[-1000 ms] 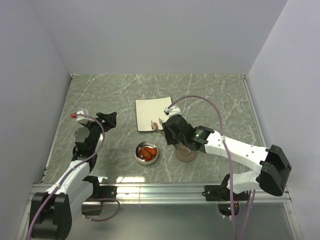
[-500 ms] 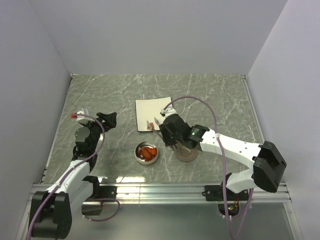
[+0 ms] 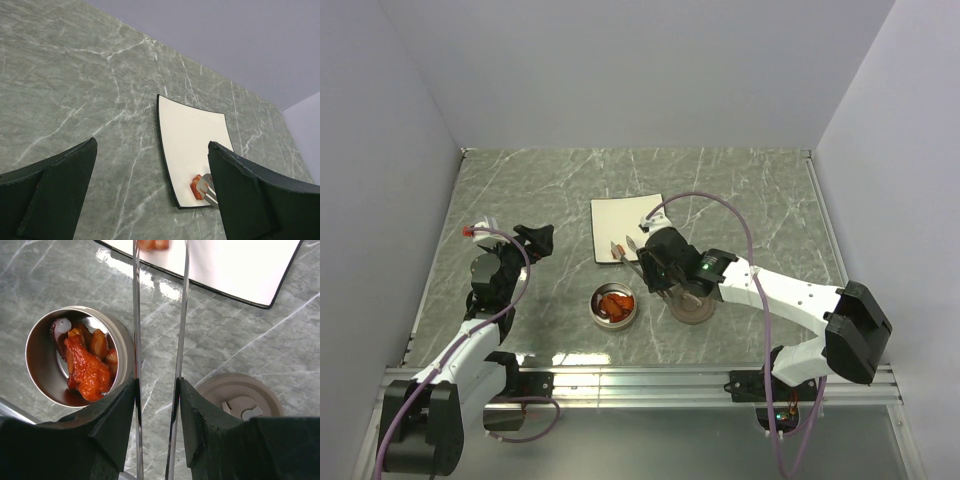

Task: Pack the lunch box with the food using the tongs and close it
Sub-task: Pick up the food using the clamp, then place the food into the lunch box

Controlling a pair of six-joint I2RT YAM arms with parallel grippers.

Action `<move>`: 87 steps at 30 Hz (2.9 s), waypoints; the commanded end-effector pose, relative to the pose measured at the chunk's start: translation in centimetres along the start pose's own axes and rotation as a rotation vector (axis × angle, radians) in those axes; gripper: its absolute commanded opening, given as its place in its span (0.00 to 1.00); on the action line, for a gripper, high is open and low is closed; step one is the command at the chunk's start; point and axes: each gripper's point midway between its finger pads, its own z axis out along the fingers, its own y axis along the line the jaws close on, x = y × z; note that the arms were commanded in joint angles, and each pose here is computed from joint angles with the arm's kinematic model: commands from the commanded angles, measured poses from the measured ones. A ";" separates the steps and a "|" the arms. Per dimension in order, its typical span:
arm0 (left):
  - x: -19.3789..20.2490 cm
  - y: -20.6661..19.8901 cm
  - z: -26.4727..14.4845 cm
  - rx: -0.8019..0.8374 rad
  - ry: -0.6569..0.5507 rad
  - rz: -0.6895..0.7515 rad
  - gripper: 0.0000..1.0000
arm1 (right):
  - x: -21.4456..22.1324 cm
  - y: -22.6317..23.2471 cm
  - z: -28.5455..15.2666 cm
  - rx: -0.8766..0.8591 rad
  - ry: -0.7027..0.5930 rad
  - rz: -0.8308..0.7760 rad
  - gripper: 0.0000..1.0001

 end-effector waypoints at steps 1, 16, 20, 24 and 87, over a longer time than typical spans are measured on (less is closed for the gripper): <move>-2.2 -1.4 0.3 0.045 -0.069 0.000 0.99 | -4.3 0.8 -1.4 -0.030 -0.135 0.049 0.47; -2.0 -1.4 0.4 0.048 -0.063 -0.002 1.00 | -5.3 1.4 -1.0 -0.050 -0.148 0.071 0.47; -2.0 -1.3 0.4 0.045 -0.064 -0.002 0.99 | -4.7 1.7 -0.4 -0.058 -0.119 0.061 0.47; -2.1 -1.3 0.4 0.044 -0.066 -0.002 0.99 | -3.8 1.5 0.1 -0.053 -0.090 0.054 0.47; -1.5 -0.4 0.7 -0.007 -0.030 -0.012 0.99 | 4.3 7.3 -13.3 -0.241 -0.215 -0.013 0.40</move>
